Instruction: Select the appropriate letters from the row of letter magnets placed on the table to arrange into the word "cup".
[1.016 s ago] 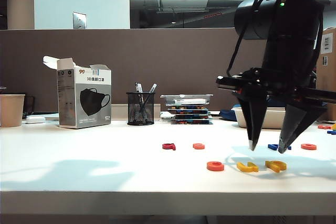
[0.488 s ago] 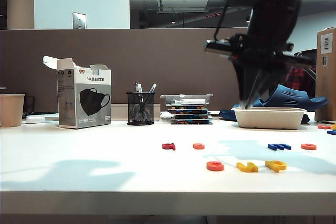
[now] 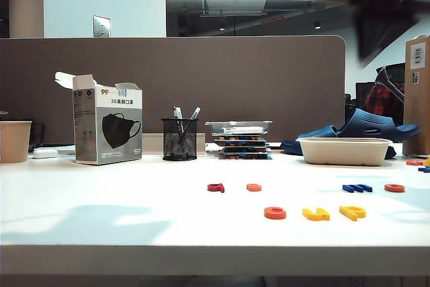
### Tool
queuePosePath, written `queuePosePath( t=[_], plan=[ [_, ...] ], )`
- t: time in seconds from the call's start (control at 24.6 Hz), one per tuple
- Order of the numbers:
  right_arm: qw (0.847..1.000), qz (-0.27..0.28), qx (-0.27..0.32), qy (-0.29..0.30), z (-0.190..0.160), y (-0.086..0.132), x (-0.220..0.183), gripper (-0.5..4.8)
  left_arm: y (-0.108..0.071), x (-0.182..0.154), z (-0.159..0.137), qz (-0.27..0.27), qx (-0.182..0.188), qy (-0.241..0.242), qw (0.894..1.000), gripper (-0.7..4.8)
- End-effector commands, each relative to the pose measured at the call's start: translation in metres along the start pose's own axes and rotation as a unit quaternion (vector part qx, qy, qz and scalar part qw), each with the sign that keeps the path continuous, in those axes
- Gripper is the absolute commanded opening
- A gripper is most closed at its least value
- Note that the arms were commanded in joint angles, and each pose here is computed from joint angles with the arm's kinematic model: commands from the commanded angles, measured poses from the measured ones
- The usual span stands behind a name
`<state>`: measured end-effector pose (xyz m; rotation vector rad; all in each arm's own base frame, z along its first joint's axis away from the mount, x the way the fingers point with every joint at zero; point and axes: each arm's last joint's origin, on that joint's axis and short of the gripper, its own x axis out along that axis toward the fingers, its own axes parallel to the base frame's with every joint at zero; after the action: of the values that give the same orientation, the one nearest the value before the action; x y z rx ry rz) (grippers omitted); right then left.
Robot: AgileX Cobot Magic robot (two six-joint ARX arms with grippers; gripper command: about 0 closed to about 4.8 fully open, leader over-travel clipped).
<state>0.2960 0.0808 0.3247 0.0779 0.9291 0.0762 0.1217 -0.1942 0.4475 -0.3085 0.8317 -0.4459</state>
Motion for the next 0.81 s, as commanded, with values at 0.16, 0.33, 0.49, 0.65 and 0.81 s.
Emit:
queuePosePath(
  t=[0.16,0.33,0.49,0.65,0.81],
  plan=[
    [0.991,-0.037,0.047,-0.123,0.0,-0.051,-0.081,-0.01,0.0,-0.002,0.001,-0.003,-0.001,-0.005,1.0,-0.05],
    [0.977,-0.057,0.097,-0.18,-0.022,-0.084,-0.117,-0.01,0.0,-0.002,0.001,-0.003,-0.001,-0.005,1.0,-0.05],
    [0.97,-0.08,0.123,-0.193,-0.05,-0.1,-0.123,-0.01,0.0,-0.002,0.001,-0.003,-0.001,-0.005,1.0,-0.05],
    [0.97,-0.071,0.114,-0.203,-0.075,-0.099,-0.119,-0.01,-0.002,-0.002,0.002,-0.011,-0.003,-0.012,1.0,-0.05],
    [0.968,-0.042,0.111,-0.222,-0.118,-0.094,-0.111,-0.02,-0.009,-0.003,0.013,-0.02,0.097,-0.087,0.991,-0.05]
  ],
)
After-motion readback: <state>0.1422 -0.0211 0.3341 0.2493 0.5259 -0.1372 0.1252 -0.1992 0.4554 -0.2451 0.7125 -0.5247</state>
